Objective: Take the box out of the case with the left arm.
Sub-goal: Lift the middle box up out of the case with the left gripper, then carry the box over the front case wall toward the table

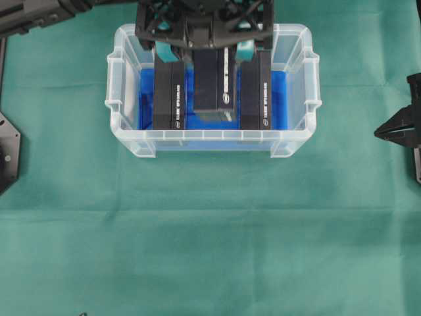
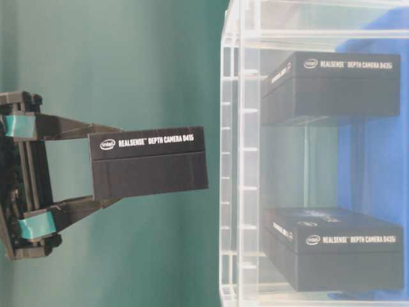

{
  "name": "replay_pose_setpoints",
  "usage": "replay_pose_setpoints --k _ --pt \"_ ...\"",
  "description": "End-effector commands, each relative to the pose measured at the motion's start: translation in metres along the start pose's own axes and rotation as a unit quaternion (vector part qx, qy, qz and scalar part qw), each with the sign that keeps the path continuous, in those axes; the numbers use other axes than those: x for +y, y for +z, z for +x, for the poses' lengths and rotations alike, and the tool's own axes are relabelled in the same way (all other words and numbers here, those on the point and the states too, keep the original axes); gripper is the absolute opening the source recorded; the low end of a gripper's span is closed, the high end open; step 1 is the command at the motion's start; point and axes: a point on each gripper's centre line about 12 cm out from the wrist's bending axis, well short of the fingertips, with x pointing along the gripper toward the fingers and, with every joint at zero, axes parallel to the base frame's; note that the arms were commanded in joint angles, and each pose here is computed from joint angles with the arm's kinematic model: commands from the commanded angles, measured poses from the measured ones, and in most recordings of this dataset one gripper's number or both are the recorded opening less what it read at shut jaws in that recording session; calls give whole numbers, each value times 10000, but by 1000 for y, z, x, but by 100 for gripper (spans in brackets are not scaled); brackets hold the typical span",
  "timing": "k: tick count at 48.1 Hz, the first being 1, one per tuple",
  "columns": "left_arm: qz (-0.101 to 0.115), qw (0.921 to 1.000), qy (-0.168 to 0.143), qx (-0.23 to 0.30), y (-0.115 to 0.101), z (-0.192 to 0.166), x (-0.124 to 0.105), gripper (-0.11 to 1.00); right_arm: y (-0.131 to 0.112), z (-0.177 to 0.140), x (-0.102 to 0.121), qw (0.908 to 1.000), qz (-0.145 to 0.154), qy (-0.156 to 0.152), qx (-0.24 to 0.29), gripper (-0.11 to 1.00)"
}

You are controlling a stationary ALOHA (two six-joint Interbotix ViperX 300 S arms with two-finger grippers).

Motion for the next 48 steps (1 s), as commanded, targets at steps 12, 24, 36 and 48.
replay_pose_setpoints --k 12,24,36,48 --pt "1 9995 -326 58 -45 -34 3 62 9 -5 -1 9999 29 -5 -130 0" --pt "-83 9992 -332 199 -88 -39 4 62 9 -5 -1 9999 29 -5 -130 0" --pt "-85 9986 -394 335 -130 -45 4 62 9 -5 -1 9999 29 -5 -137 0" --pt "-174 9981 -386 456 -165 -48 7 62 9 -5 -1 9999 21 -5 -130 0"
